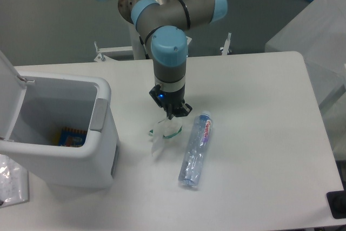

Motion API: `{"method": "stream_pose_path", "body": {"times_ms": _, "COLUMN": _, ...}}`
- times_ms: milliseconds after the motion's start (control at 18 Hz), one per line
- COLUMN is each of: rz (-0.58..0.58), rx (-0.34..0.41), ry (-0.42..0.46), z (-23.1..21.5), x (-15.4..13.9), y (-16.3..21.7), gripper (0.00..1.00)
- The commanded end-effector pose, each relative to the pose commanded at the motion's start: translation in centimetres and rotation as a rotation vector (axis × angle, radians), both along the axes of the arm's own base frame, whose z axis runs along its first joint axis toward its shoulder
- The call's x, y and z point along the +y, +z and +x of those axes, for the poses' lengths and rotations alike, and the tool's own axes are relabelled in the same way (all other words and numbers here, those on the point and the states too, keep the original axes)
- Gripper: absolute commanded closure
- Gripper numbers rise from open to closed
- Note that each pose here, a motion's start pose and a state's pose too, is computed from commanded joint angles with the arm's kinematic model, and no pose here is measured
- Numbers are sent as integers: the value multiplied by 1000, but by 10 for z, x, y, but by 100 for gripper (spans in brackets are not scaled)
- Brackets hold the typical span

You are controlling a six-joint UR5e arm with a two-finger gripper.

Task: Place the trash in the trash can
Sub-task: 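Lower the gripper and grasp the plastic bag, then lift it, then carry the bag over the white trash bin and release it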

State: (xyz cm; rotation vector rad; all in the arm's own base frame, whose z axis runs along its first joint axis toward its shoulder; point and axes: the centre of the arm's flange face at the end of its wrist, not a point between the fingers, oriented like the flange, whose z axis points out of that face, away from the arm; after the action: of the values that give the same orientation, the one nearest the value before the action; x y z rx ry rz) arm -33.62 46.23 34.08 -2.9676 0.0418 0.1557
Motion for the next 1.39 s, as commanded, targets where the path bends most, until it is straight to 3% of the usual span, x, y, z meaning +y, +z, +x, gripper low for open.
{"method": "stream_pose_path", "body": {"times_ms": 222, "rz": 199, "rx": -61, "ry": 118, "z": -29, "x": 7, "y": 47, "gripper": 100}}
{"method": "stream_pose_path", "body": {"times_ms": 500, "rz": 374, "rx": -47, "ry": 263, "z": -57, "x": 20, "y": 123, "gripper": 100}}
{"method": "stream_pose_path", "body": {"times_ms": 667, "rz": 467, "rx": -80, "ry": 359, "z": -72, "x": 24, "y": 156, "gripper": 100}}
{"method": "stream_pose_path", "body": {"times_ms": 1056, "rz": 625, "rx": -105, "ry": 405, "z": -57, "x": 29, "y": 233, "gripper": 100}}
{"method": "stream_pose_path", "body": {"times_ms": 1389, "rz": 740, "rx": -194, "ry": 290, "z": 24, "x": 19, "y": 283, "gripper": 100}}
